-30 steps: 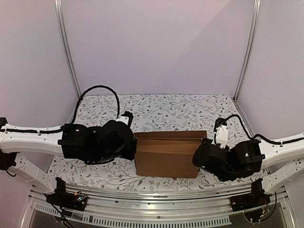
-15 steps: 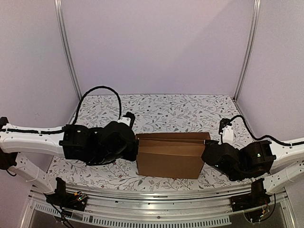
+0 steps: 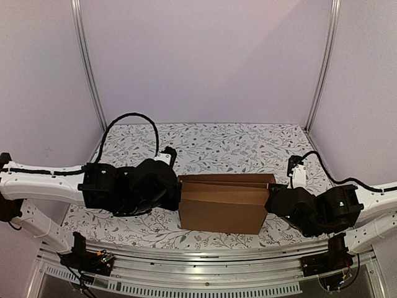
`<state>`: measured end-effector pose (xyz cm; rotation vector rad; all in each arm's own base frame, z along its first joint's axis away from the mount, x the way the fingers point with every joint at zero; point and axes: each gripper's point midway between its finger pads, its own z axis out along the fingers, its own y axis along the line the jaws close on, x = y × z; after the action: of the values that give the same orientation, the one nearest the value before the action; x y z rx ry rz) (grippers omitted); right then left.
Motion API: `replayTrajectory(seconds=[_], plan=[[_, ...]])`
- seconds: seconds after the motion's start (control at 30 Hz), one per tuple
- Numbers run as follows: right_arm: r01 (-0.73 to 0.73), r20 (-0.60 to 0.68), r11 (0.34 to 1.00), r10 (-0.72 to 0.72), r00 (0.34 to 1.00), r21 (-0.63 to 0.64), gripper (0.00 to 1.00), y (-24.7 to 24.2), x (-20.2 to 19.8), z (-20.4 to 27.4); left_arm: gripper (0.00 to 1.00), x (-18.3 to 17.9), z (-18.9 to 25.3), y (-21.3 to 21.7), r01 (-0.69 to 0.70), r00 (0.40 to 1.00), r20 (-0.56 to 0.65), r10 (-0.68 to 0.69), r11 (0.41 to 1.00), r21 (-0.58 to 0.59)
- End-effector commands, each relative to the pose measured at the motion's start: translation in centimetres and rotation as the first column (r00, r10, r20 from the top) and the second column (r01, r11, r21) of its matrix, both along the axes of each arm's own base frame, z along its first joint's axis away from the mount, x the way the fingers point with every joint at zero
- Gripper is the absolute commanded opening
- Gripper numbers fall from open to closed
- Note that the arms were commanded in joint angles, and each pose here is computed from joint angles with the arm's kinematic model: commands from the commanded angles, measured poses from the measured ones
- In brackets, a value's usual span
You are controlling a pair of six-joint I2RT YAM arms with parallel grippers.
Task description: Fold the paper box
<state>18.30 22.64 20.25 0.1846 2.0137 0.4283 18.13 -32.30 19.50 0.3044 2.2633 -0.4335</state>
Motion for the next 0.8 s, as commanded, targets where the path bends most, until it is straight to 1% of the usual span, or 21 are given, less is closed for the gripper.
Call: replayTrajectory(seconds=[0.0,0.33,0.63,0.77], plan=[[-0.104,-0.142,0.987,0.087,0.986,-0.119,0.0,-0.3,-2.1,-5.1,0.0,-2.7,-4.7,0.4,0.087,0.99,-0.124,-0.072,0.989,0.117],[-0.135,-0.134,0.977,0.113,0.985,-0.166,0.0,-0.2,-3.5,-5.8,0.0,-3.2,-5.9,0.8,0.086,0.988,-0.14,-0.066,0.986,0.14],[-0.174,-0.117,0.972,0.157,0.981,-0.157,0.12,0.0,-4.4,-4.6,0.0,-3.3,-6.1,0.8,0.081,0.988,-0.139,-0.061,0.986,0.143],[-0.18,-0.105,0.974,0.167,0.98,-0.138,0.22,0.0,-4.6,-3.8,0.0,-3.2,-5.9,0.7,0.079,0.989,-0.136,-0.059,0.987,0.14]])
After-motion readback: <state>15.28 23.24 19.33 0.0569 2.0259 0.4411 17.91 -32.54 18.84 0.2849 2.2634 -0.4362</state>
